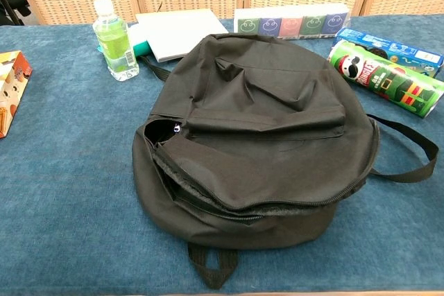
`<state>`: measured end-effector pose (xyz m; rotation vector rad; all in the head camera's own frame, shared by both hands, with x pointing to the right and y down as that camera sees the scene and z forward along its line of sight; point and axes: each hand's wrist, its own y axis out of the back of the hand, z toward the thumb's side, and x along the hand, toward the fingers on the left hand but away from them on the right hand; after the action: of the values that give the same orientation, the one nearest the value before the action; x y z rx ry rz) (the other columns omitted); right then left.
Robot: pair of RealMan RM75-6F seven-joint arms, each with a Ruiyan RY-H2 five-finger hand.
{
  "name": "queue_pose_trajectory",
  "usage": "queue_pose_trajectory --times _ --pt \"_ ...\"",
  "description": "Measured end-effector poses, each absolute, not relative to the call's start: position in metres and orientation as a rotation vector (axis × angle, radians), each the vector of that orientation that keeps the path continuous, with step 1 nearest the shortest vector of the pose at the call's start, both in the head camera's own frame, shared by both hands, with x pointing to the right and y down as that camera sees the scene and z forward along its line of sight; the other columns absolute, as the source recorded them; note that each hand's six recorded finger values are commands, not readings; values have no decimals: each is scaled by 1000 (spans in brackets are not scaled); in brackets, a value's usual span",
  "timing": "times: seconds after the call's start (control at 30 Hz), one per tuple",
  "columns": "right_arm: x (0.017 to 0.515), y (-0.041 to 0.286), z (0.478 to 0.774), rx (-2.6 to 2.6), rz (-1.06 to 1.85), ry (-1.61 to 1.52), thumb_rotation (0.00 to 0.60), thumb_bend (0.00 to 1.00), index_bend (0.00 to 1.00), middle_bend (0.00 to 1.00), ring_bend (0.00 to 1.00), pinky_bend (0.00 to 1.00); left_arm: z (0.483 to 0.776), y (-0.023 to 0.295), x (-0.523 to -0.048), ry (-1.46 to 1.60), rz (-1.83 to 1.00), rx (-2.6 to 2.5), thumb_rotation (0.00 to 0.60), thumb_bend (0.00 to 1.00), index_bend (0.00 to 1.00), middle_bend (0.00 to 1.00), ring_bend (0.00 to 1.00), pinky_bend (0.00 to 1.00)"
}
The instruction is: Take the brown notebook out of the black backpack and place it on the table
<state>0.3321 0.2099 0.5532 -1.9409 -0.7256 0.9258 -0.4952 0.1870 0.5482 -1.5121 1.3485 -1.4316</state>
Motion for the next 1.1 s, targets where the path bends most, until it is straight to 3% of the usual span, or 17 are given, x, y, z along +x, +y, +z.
queue_pose_trajectory --times 0.13,0.53,0.83,1.0,1.1 --pt "291 222 557 -2040 830 -567 600 0 183 162 35 101 548 186 -497 1355 -1434 -1509 600 53 0 0 0 62" --pt "235 239 579 -2108 789 -434 600 6 249 231 92 172 549 186 -500 1363 -1438 -1515 600 57 0 0 0 62" --pt "213 234 592 -2139 789 -453 600 131 338 313 179 221 546 185 -503 1382 -1433 -1513 600 58 0 0 0 61" --pt "206 232 599 -2146 799 -471 600 232 460 424 262 278 545 185 -504 1383 -1433 -1513 600 60 0 0 0 61" --pt "203 229 600 -2148 792 -500 600 359 561 524 308 305 546 185 -503 1382 -1433 -1516 600 60 0 0 0 61"
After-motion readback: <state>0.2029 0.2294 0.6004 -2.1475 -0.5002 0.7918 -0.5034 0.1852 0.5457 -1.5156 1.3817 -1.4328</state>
